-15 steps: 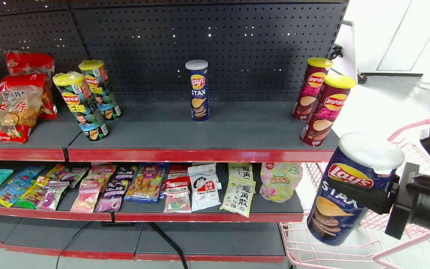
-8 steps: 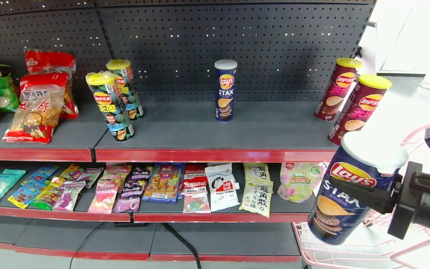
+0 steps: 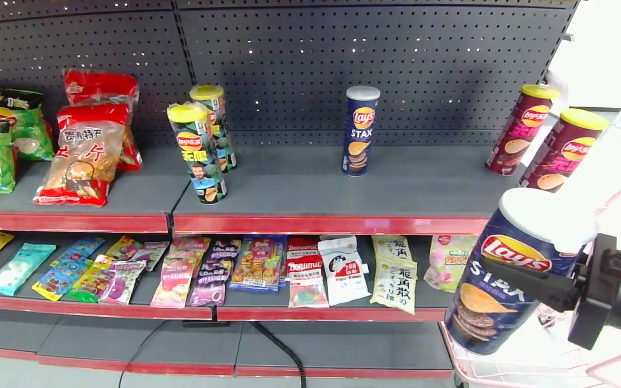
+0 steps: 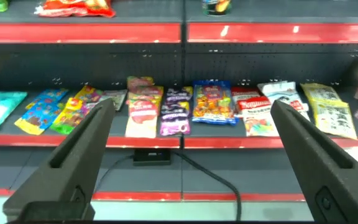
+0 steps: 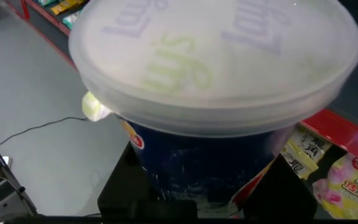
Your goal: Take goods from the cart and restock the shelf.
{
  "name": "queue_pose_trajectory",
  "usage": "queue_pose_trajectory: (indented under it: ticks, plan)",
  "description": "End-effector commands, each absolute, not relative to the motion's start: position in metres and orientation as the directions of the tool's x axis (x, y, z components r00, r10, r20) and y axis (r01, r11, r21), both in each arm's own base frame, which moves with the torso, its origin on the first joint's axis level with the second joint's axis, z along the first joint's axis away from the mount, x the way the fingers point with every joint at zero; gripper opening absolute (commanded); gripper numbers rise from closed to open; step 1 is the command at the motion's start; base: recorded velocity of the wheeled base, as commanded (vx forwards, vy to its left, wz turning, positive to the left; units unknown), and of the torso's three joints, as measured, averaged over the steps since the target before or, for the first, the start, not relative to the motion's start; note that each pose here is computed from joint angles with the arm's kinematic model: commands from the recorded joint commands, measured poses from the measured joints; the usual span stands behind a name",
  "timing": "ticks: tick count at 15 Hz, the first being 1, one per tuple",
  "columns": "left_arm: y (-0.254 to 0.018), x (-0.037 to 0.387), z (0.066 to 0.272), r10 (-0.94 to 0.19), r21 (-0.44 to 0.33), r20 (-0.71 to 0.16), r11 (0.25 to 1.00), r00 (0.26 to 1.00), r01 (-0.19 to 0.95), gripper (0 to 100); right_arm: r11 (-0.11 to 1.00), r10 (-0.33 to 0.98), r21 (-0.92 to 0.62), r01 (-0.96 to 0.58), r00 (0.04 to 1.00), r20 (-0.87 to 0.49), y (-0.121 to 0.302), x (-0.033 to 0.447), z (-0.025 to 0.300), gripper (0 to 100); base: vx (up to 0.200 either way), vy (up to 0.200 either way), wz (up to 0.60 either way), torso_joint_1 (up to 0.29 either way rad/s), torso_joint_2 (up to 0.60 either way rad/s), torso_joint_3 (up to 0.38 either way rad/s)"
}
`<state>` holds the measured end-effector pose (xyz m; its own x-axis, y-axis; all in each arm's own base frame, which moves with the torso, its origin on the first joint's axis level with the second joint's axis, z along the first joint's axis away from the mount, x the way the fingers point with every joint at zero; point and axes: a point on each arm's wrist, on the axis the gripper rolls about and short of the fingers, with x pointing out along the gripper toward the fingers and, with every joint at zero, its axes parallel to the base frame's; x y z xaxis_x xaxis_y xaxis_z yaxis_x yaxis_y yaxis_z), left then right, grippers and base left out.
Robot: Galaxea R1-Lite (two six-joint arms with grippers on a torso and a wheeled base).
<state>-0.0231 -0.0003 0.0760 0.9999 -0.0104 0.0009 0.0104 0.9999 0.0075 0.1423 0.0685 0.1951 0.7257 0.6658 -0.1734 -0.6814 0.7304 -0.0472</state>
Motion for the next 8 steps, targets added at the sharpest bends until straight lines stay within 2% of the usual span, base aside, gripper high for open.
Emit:
queue_pose_trajectory:
  ticks: [1,8]
  plan:
    - [0.000,-0.023,0.076,-0.011,0.008,0.000,1.000,1.000,0.011,100,0.720,0.679,-0.049,-0.692,0.718,-0.153,0.066,0.137,0.198,0,0.000,0.000,0.00,0.000,0.00,0.000]
    - [0.000,-0.023,0.076,-0.011,0.008,0.000,1.000,1.000,0.011,100,0.722,0.679,-0.054,-0.690,0.722,-0.135,0.061,0.124,0.195,0,0.200,0.000,0.00,0.000,0.00,0.006]
